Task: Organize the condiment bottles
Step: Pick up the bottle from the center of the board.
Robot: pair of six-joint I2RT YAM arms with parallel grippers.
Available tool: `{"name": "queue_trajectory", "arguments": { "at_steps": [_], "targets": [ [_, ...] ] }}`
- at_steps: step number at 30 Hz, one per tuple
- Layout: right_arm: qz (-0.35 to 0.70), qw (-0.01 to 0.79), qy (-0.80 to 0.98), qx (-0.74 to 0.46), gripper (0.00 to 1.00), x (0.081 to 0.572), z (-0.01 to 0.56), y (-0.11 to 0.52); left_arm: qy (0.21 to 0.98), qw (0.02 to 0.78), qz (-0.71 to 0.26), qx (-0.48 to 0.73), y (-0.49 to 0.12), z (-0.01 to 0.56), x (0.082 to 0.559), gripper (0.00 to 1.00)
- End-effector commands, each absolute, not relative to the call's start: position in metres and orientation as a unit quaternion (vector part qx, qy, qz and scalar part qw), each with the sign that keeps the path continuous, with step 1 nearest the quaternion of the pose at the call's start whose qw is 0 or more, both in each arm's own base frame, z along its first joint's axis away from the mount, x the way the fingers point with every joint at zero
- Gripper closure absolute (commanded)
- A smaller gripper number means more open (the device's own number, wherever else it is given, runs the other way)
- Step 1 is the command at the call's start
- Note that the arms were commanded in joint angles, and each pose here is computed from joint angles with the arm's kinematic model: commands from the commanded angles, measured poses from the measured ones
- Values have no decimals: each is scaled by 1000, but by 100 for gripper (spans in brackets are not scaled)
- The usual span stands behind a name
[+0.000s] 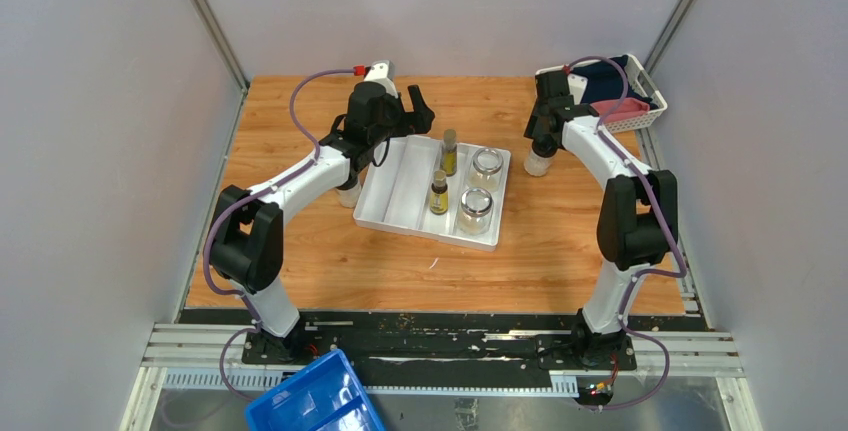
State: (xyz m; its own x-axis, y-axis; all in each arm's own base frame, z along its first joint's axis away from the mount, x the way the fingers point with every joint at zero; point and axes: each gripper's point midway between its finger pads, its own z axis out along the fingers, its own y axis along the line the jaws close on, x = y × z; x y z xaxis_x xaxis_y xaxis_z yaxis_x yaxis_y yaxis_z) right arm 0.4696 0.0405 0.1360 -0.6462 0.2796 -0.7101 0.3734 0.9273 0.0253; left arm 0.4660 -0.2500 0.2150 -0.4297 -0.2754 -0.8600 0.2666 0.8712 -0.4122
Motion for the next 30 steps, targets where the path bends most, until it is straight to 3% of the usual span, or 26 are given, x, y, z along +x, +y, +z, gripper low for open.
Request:
{"name": "queue_trajectory", "arguments": {
  "at_steps": [1,6,9,14,30],
  "targets": [
    [-64,380,905,181,75,467,142,35,798,543,-261,-1,-248,226,464,0],
    [-69,370,909,178,51,466,133,35,799,542,-259,0,-248,225,465,0],
    [-71,370,909,177,32,467,132,34,799,542,-259,0,-248,224,465,0],
    [-71,368,910,176,18,467,130,34,799,542,-260,0,-249,224,466,0],
    [-60,358,915,178,18,455,124,40,800,539,-264,-2,-249,224,462,0]
  ]
}}
